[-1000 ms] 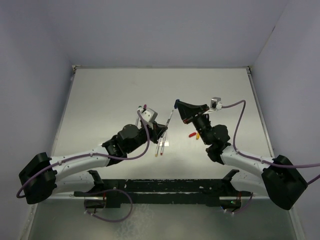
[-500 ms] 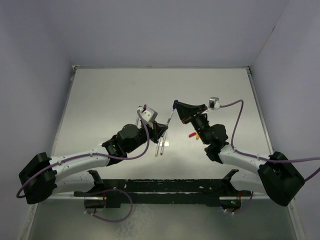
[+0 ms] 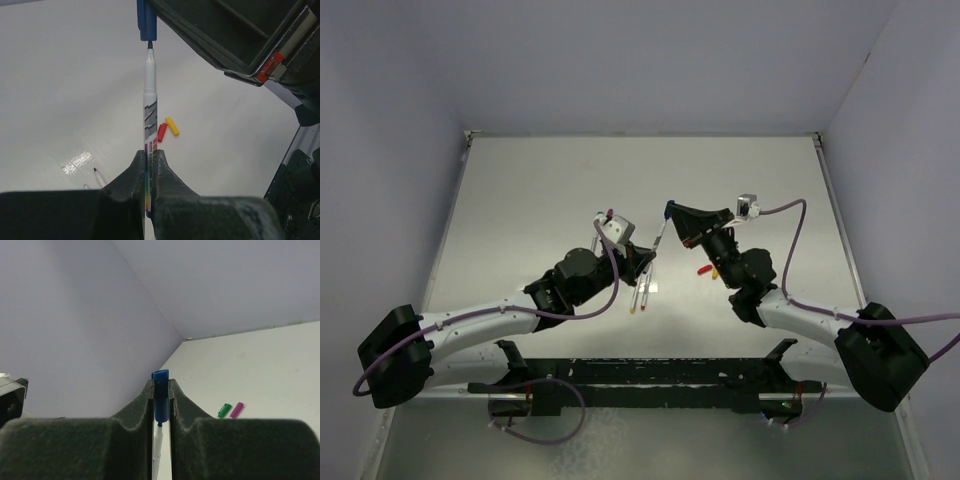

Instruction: Insert the pens into the pen caps

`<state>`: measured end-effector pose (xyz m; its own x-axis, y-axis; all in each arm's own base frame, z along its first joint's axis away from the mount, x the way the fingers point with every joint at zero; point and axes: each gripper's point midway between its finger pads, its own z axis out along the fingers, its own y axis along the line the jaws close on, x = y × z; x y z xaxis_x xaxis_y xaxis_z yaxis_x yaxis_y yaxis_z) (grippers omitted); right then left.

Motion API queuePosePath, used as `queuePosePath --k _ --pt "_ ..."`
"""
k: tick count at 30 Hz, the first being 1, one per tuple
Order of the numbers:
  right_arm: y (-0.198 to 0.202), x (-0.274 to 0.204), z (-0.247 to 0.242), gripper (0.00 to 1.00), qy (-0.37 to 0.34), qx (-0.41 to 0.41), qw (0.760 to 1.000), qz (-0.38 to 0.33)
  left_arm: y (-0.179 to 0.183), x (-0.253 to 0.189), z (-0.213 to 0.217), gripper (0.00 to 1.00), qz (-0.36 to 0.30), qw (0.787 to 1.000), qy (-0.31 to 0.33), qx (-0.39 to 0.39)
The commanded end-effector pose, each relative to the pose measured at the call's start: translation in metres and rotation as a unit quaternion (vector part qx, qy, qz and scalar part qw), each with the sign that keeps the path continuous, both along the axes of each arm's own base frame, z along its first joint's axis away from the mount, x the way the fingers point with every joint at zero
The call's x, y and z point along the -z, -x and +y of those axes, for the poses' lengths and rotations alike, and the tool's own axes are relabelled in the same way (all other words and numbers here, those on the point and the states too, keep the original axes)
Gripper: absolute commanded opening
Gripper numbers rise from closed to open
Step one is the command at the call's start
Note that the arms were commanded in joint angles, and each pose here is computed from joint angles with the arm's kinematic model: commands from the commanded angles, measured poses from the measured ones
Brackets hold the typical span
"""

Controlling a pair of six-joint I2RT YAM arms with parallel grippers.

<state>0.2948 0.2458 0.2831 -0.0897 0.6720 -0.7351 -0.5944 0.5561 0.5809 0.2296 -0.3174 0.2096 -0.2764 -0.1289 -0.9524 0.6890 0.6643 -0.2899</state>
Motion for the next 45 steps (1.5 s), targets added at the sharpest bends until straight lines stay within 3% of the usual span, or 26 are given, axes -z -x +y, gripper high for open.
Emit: queuePosePath --k 1,22,32,45 --pt "0.006 -0.035 0.001 0.0 -0.038 -0.013 0.998 -0.039 -0.006 -0.043 0.0 0.0 -0.041 0.998 0.05 -0.01" --pt "0.013 0.01 0.045 0.0 -0.029 -0.119 0.992 0.033 -0.019 -0.052 0.013 0.0 -0.061 0.994 0.061 -0.061" --pt "0.02 0.043 0.07 0.0 0.046 -0.177 0.981 0.071 -0.031 -0.073 0.028 0.0 -0.089 0.986 0.093 -0.106" --pt "0.026 0.099 0.087 0.0 0.149 -0.191 0.959 0.145 -0.058 -0.118 0.046 0.0 -0.131 0.976 0.12 -0.128"
